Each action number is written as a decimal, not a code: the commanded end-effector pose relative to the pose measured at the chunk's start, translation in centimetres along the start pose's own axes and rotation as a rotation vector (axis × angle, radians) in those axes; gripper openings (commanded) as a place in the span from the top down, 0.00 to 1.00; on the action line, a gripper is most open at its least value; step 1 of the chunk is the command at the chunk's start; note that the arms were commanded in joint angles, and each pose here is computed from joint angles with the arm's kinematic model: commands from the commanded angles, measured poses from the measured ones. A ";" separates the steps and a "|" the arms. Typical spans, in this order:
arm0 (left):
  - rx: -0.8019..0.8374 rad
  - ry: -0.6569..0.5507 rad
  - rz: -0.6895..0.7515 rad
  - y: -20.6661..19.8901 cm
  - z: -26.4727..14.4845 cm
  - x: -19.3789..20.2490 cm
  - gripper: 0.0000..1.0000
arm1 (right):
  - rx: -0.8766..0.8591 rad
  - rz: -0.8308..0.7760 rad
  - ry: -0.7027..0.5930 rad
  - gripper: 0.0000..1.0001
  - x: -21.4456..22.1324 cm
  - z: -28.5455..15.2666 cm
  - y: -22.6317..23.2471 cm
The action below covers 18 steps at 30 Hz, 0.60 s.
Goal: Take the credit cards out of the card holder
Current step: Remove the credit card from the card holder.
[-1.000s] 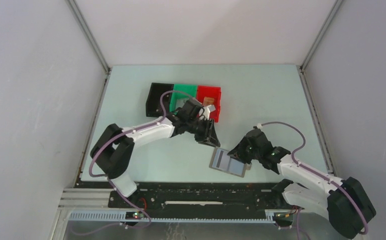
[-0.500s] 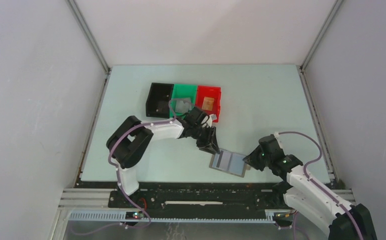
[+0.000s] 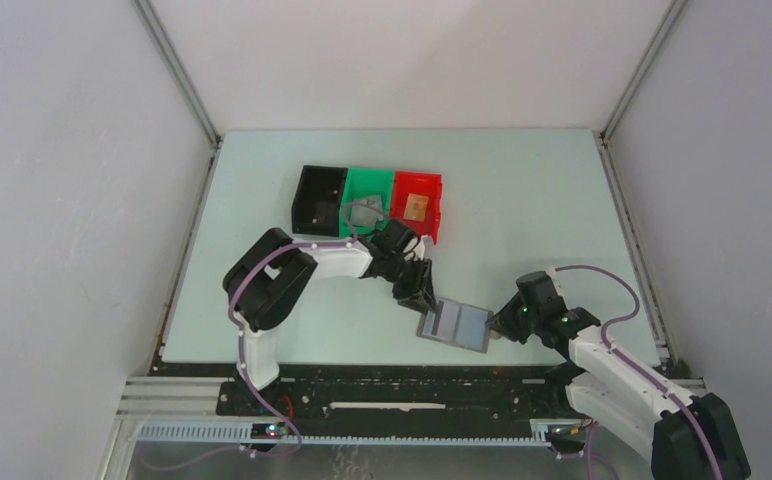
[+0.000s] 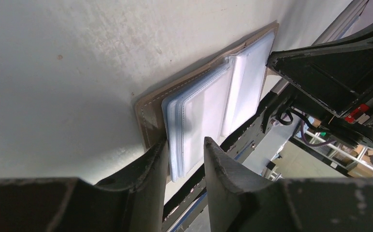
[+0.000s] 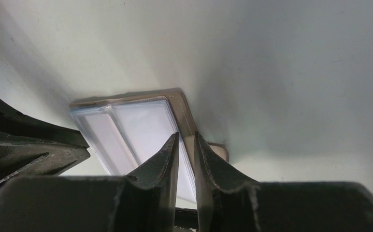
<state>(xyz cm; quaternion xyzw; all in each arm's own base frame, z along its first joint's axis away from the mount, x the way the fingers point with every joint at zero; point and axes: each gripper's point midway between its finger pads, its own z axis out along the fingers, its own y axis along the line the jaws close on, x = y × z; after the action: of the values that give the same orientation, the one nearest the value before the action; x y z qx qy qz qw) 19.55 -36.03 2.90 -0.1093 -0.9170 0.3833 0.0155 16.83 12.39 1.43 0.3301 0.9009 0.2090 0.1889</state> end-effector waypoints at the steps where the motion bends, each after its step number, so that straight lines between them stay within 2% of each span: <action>1: 0.044 0.014 0.043 -1.4 0.4 -0.2 0.62 | 0.010 -0.013 0.020 0.74 0.5 0.6 -0.6; 6: 0.048 -0.017 0.067 -2.3 -0.3 -0.8 0.63 | 0.008 -0.012 0.020 0.74 0.6 0.6 -0.6; 11: -0.120 -0.114 0.147 -1.5 -2.3 -2.1 0.62 | 0.000 -0.010 0.018 0.74 0.6 0.5 -0.5; 18: -0.106 -0.163 0.160 -2.4 -2.7 -2.5 0.60 | -0.005 -0.013 0.021 0.74 0.6 0.5 -0.4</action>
<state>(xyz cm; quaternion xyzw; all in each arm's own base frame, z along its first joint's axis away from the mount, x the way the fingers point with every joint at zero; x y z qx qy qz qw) 20.48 -35.24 4.14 -0.1340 -0.9328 0.3314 -0.0454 17.12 12.80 1.64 0.3269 0.8990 0.2203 0.1908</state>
